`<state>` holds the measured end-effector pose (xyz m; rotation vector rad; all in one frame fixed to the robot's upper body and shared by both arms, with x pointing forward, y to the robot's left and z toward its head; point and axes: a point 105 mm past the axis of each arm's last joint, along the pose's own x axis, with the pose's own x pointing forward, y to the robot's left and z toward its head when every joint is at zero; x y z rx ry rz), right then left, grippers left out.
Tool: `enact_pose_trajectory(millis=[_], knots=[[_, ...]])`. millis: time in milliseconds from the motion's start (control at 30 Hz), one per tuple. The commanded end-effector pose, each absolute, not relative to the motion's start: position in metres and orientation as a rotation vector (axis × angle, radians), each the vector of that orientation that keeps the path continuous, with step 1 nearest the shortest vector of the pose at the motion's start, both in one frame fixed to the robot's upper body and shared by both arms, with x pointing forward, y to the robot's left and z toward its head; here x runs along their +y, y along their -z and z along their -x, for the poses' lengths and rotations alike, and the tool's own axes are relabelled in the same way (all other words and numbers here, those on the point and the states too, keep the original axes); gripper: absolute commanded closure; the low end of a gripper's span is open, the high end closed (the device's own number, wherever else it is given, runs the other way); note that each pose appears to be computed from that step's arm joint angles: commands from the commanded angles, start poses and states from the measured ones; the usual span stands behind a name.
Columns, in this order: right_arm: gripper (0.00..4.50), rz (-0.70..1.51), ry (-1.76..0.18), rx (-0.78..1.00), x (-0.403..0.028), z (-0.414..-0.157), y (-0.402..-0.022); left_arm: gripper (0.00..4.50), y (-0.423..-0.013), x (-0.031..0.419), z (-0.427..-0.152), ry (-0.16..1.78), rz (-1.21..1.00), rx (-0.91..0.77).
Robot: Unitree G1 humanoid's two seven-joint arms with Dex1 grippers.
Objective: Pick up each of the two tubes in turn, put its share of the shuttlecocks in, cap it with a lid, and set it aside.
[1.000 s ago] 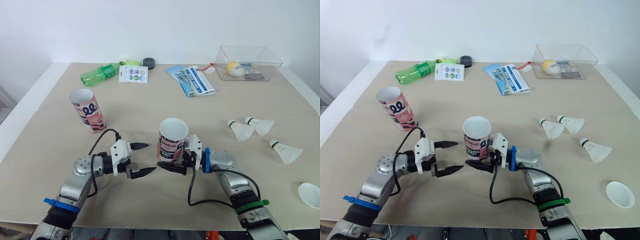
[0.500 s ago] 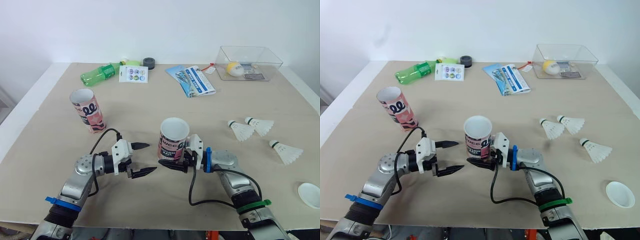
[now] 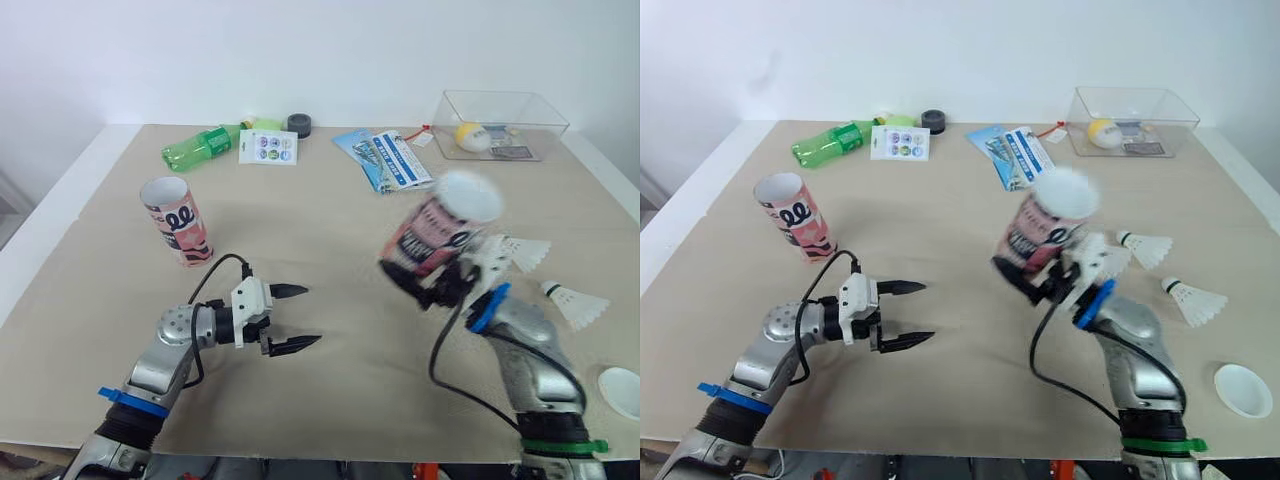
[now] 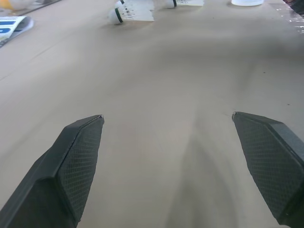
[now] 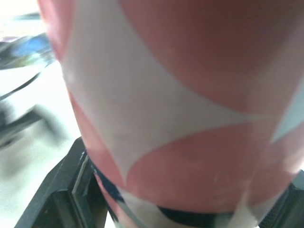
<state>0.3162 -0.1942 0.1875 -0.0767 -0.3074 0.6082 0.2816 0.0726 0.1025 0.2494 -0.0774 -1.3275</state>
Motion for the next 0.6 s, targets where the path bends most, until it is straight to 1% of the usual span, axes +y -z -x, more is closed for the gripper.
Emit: enact_pose_trajectory(millis=[33,267,333,433,533,600], knots=[[0.72,0.144,-0.278,-0.462,-0.254,-0.299,-0.229,0.00,-0.112,0.066,-0.284,1.379,-0.259,-0.125],[0.72,0.241,0.115,-0.445,-0.320,-0.262,-0.221,0.00,-0.121,0.060,-0.291,1.469,-0.290,-0.134],[0.72,0.294,0.290,-0.389,-0.352,-0.242,-0.211,0.00,-0.124,0.059,-0.295,1.491,-0.304,-0.136],[0.72,0.365,0.505,-0.309,-0.388,-0.214,-0.199,0.00,-0.126,0.057,-0.297,1.514,-0.308,-0.136],[0.72,0.365,0.631,-0.269,-0.409,-0.196,-0.192,0.00,-0.126,0.054,-0.296,1.534,-0.304,-0.138],[0.72,0.338,0.678,-0.245,-0.420,-0.192,-0.187,0.00,-0.127,0.051,-0.294,1.549,-0.292,-0.145]])
